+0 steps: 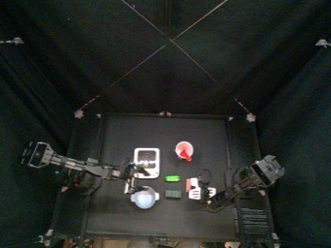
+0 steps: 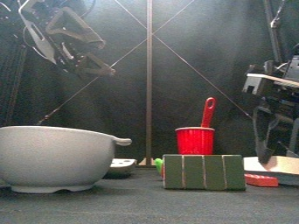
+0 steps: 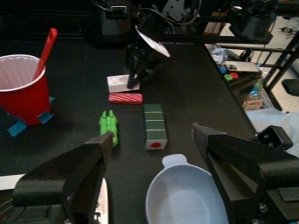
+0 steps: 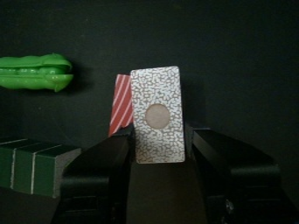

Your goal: Place rice on stove

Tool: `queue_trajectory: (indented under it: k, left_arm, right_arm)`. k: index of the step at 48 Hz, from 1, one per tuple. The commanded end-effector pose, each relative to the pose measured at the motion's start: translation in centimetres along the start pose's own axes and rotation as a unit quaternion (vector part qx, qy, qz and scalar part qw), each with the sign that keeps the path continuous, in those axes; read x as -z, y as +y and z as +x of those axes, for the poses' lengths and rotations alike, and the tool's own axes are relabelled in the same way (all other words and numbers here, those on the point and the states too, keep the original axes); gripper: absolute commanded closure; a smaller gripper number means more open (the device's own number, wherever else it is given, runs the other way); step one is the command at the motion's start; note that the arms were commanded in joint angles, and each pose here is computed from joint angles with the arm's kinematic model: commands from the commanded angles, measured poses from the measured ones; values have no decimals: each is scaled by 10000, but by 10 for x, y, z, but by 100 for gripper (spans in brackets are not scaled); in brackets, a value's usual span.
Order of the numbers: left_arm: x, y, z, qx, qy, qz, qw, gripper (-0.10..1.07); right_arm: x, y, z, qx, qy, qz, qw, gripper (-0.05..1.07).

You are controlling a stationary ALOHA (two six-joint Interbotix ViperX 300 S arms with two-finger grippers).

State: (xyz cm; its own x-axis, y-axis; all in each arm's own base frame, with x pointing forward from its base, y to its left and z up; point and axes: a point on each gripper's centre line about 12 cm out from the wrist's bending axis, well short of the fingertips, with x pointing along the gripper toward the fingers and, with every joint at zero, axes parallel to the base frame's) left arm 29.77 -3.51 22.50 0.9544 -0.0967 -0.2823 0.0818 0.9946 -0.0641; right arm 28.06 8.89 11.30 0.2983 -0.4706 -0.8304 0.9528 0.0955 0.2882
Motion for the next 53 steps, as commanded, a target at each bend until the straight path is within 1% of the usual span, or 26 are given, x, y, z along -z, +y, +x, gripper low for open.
queue_trajectory:
  k: [1,5,14,18,30,36,40,47,53]
  left_arm:
    - [-7,0,-3,1,-131,-5,9999,-5]
    - [-7,0,-8,5,-169,-14,9999,-5]
    - [-9,1,-29,3,-390,-93,9992,-5]
    - [-9,2,-37,-7,-489,-147,9987,-5]
    - [-9,3,-58,-19,-717,-280,9970,-5]
    - [-5,3,-63,-15,-717,-281,9970,-5]
    - [-3,4,-65,-14,-709,-281,9971,-5]
    - [-4,4,-65,-23,-717,-282,9970,-5]
    - [-4,4,-65,-28,-718,-284,9970,-5]
  right_arm:
    - [-8,17,-16,-371,49,137,9992,38]
    - [-11,28,-20,-587,2,110,9982,38]
    - [-24,52,-28,-1139,-230,-35,9932,38]
    - [-31,63,-28,-1399,-351,-131,9895,38]
    - [-45,99,-26,-2090,-354,-372,9766,38]
    - [-54,114,-23,-2193,-489,-622,9725,38]
    - [-66,126,-24,-2194,-584,-750,9710,38]
    - [-88,144,-25,-2147,-593,-913,9706,38]
    - [-109,159,-20,-2120,-631,-1275,9669,38]
